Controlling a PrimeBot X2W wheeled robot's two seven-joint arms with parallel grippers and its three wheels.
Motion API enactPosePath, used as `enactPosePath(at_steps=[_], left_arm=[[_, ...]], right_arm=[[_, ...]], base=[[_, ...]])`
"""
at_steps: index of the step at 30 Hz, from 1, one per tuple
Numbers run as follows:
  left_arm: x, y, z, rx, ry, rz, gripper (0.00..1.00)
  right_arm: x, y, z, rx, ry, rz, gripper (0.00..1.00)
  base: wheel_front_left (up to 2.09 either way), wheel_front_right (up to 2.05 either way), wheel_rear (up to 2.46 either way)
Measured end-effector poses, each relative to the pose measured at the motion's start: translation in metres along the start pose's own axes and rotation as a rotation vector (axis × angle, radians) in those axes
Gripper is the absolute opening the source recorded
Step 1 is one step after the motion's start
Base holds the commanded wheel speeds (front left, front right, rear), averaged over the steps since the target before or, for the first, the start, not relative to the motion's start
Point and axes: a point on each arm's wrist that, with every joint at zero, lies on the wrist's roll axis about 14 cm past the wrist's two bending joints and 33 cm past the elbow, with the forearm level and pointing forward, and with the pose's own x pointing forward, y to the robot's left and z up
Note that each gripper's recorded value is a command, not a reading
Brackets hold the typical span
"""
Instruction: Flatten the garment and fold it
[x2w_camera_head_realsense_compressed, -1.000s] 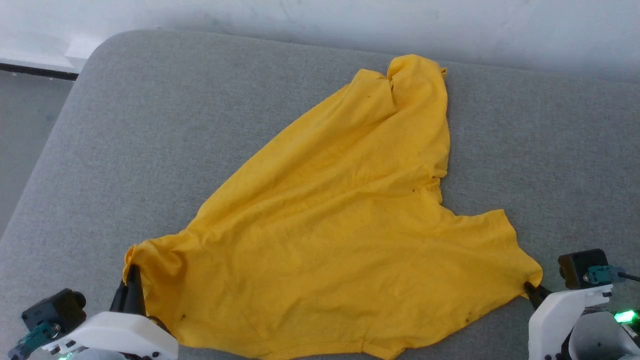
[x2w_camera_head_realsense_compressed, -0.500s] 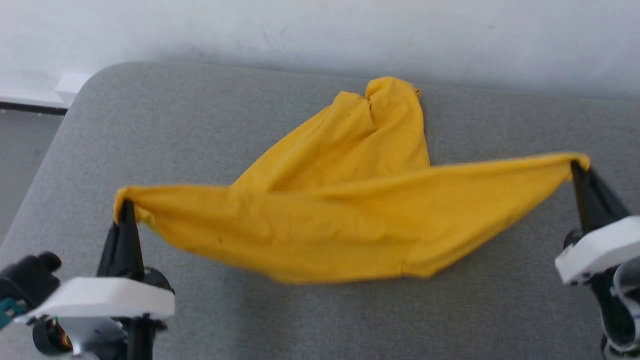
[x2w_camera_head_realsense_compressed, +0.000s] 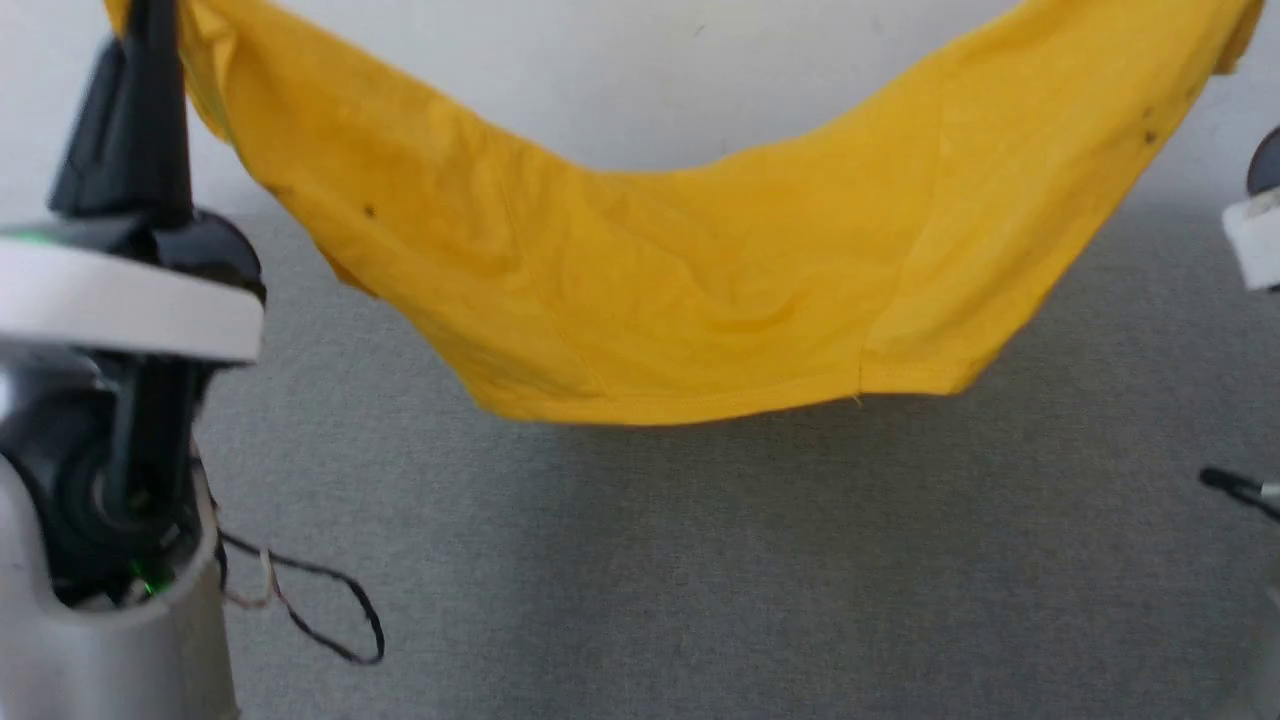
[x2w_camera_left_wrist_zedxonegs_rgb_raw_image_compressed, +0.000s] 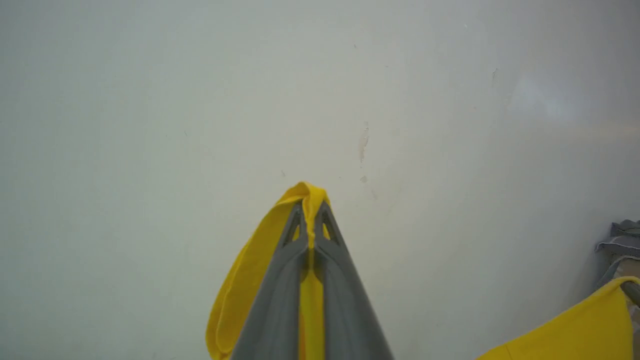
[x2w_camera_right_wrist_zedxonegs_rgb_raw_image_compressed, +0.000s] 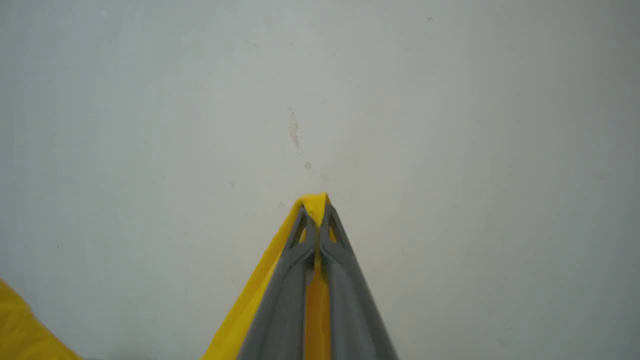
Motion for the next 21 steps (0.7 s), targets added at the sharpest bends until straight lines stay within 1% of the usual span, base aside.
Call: enactPosePath(at_steps=[2,5,9,12,16,19,21], left_arm=[[0.011,-0.018,0.015,-0.001,-0.014,-0.057,0.00],[0.024,-0.043,0.028,-0.006,-0.010,-0.134,0.00],[0.038,-0.061,0.026,0.006,0.041,-0.186,0.00],[0.050,-0.059,0.008,0.021,0.122,-0.176,0.00],[0.069,-0.046,-0.025,0.045,0.226,-0.140,0.00],[0.090,-0.035,-0.050,0.085,0.281,-0.118,0.00],[0.107,-0.027,-0.060,0.107,0.286,-0.104,0.00]], right_arm=[[0.003,0.002,0.021,-0.008,-0.035,0.015,0.00],[0.006,0.005,0.043,-0.011,-0.062,0.037,0.00],[0.013,0.006,0.054,-0.005,-0.056,0.053,0.00],[0.020,0.004,0.041,0.018,0.004,0.058,0.00],[0.037,-0.009,0.010,0.037,0.100,0.034,0.00],[0.055,-0.022,-0.016,0.024,0.162,0.001,0.00],[0.070,-0.032,-0.029,-0.004,0.183,-0.025,0.00]], base=[[0.00,0.00,0.00],[0.00,0.00,0.00],[0.00,0.00,0.00],[0.00,0.00,0.00],[0.00,0.00,0.00],[0.00,0.00,0.00],[0.00,0.00,0.00]])
